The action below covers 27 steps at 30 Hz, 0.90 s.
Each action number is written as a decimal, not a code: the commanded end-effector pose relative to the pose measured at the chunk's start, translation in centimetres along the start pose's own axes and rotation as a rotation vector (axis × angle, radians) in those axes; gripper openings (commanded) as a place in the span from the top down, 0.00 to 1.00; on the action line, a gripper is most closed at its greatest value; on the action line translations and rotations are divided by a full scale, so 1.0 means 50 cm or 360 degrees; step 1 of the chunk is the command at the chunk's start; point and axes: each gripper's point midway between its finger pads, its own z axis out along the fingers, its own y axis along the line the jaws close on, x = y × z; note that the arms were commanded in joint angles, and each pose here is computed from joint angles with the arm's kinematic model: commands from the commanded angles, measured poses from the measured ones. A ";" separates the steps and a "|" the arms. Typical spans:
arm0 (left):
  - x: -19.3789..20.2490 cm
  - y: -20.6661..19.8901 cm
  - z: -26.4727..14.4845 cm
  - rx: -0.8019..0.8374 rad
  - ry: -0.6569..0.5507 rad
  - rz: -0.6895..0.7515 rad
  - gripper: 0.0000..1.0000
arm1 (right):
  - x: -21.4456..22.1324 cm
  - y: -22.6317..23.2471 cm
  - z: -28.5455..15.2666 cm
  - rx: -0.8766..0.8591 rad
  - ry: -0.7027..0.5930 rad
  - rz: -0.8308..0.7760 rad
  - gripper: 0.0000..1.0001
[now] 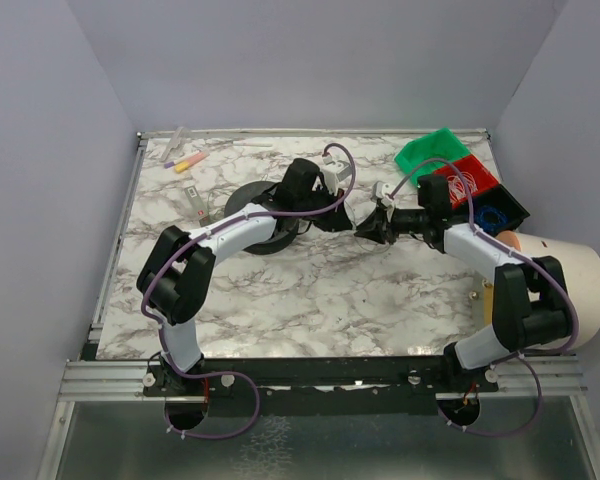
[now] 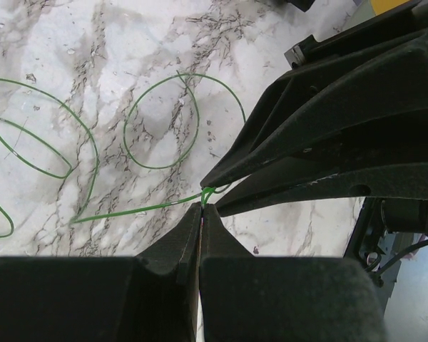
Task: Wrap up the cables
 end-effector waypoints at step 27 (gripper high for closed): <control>-0.021 0.020 -0.022 0.0026 -0.0082 -0.0031 1.00 | 0.004 -0.004 0.014 -0.0061 0.0018 0.0165 1.00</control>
